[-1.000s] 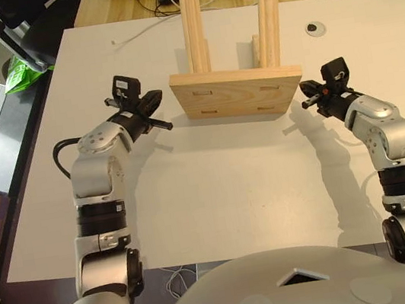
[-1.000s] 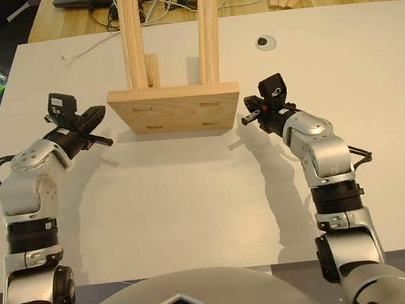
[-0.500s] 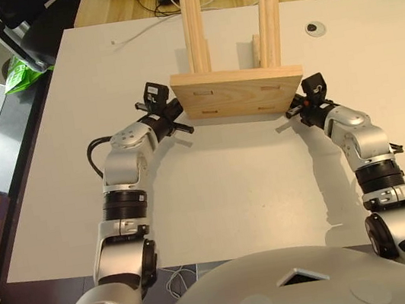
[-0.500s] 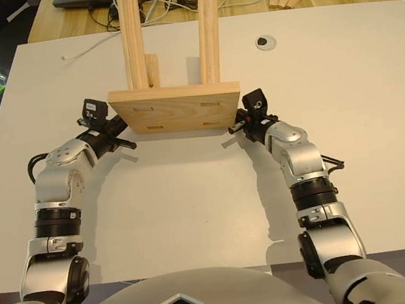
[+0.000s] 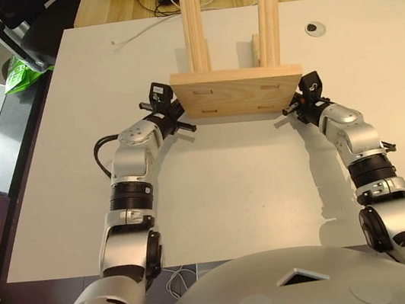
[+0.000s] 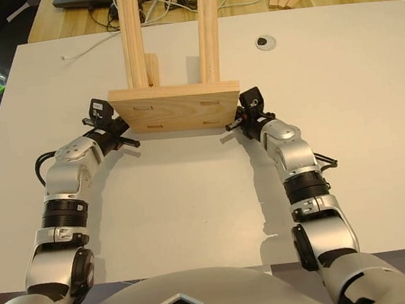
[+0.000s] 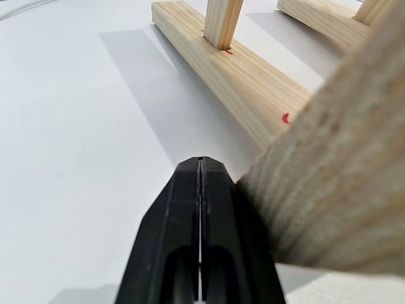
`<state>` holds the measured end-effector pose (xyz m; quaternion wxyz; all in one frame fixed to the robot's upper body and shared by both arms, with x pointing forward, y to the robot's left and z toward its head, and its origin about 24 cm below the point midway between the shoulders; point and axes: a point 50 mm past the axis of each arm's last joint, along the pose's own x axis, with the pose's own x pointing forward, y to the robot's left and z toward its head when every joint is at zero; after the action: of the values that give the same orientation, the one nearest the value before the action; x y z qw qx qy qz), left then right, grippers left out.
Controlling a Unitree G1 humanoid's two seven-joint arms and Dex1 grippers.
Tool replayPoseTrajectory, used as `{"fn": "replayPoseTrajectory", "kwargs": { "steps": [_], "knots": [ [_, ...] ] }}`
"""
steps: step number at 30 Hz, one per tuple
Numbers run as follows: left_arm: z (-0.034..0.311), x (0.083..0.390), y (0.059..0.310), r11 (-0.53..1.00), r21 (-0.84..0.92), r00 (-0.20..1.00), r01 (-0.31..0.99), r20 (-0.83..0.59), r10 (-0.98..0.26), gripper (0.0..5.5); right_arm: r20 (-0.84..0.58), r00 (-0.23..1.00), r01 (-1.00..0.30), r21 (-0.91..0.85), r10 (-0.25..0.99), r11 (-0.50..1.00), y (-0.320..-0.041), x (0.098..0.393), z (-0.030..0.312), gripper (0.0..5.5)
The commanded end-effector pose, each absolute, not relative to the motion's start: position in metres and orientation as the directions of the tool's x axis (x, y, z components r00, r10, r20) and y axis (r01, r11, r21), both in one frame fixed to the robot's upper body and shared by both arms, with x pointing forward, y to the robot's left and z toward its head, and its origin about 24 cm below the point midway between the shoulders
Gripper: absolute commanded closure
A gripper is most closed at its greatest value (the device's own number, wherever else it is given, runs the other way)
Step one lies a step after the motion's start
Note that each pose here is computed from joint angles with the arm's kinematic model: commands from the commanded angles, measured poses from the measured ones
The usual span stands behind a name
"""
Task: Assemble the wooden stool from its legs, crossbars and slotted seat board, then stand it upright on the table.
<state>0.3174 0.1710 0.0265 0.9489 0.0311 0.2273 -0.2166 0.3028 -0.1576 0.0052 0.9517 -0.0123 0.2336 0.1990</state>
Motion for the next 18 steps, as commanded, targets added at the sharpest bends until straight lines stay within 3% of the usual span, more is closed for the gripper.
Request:
{"fn": "replayPoseTrajectory", "kwargs": {
  "steps": [1,18],
  "knots": [
    [0.030,0.323,0.159,0.894,-0.040,0.804,0.446,-0.421,-0.420,5.50,-0.436,0.809,-0.403,0.077,0.394,0.912,-0.148,0.307,0.008,5.45],
    [0.025,0.339,0.178,0.946,0.070,0.867,0.316,-0.427,-0.258,5.50,-0.418,0.865,-0.312,-0.014,0.278,0.950,-0.155,0.317,0.008,5.45]
  ]
}}
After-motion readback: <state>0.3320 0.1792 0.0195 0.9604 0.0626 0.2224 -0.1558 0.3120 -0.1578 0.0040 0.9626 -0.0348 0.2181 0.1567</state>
